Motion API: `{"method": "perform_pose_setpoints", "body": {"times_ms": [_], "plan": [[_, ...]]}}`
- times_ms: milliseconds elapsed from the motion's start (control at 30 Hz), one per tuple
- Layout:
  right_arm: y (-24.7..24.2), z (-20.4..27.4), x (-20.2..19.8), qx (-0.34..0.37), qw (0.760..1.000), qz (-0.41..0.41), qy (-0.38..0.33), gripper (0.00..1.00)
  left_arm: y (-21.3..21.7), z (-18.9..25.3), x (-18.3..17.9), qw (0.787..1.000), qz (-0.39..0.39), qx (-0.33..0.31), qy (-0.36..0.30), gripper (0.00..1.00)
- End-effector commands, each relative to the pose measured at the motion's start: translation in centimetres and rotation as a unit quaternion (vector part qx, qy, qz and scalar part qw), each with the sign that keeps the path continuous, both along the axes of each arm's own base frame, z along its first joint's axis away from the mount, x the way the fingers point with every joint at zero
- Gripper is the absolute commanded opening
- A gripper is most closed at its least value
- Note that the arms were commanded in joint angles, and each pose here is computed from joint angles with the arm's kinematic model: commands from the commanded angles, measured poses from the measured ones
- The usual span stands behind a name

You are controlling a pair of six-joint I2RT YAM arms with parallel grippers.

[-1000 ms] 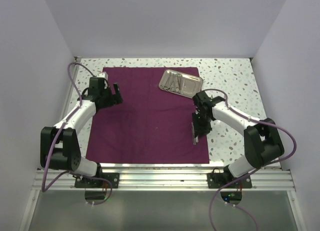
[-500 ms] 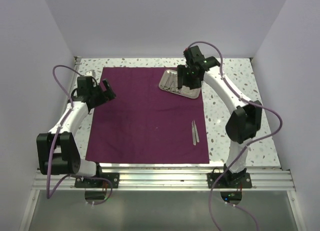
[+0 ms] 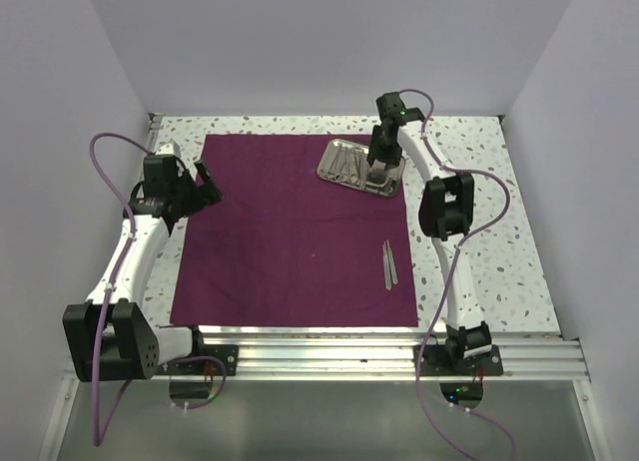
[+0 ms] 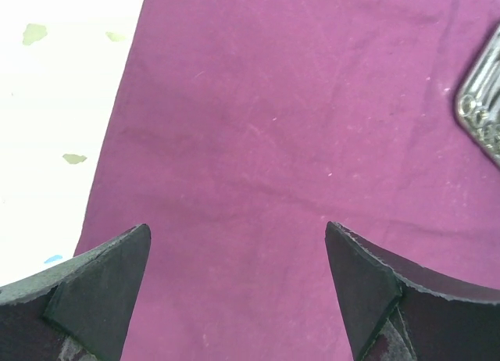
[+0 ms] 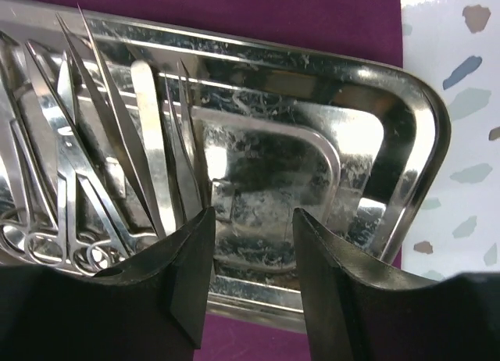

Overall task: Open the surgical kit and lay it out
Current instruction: Pick up the medical item from the container.

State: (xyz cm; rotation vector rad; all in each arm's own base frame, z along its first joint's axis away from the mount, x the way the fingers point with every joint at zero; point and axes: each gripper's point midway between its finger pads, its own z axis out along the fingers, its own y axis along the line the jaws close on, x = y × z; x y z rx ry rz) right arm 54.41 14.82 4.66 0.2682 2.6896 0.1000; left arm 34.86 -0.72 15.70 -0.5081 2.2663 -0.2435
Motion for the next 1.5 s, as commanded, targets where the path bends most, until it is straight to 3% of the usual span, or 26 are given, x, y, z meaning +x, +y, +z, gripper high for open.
{"method": "perform_pose_setpoints", "body": {"times_ms": [0,233,467,700,867,967,1000,1067,1233,1467], "plan": [[2.4,3.2,2.9,0.051,0.996,-0.01,-0.067,0.48,1.0,-0.4,-1.6,0.999,0.014,0.023,0.018,0.96],[3.0,2.7,4.0,0.061,0.995,-0.012,-0.082,0.46,1.3,-0.8,-3.4,0.999,0.03,0.026,0.024,0.96],[1.7,1.1,4.5,0.017,0.996,-0.033,-0.087,0.46,1.7,-1.4,-5.5,0.998,0.039,0.036,0.038,0.96],[2.0,-2.0,3.8,-0.031,0.997,-0.035,-0.068,0.36,2.1,-1.9,-7.5,0.996,0.042,0.052,0.058,0.96],[3.0,-4.4,2.1,-0.087,0.995,-0.009,-0.045,0.34,1.7,-1.5,-7.4,0.996,0.032,0.062,0.057,0.96],[3.3,-5.3,1.1,-0.118,0.992,0.008,-0.031,0.22,1.4,-1.4,-7.3,0.996,0.025,0.063,0.056,0.96],[3.4,-5.5,0.8,-0.122,0.992,0.011,-0.027,0.09,1.3,-1.2,-7.1,0.996,0.021,0.066,0.053,0.96],[3.0,-5.5,0.4,-0.124,0.992,0.008,-0.02,0.0,1.4,-1.0,-7.0,0.996,0.02,0.072,0.052,0.96],[2.2,-2.7,0.7,-0.139,0.989,0.007,-0.042,0.0,-0.3,-0.2,-5.5,0.997,-0.022,0.064,0.031,0.96],[-1.8,6.2,1.1,-0.14,0.985,-0.035,-0.098,0.0,-5.0,4.2,-0.7,0.99,-0.133,0.02,-0.051,0.97]]}}
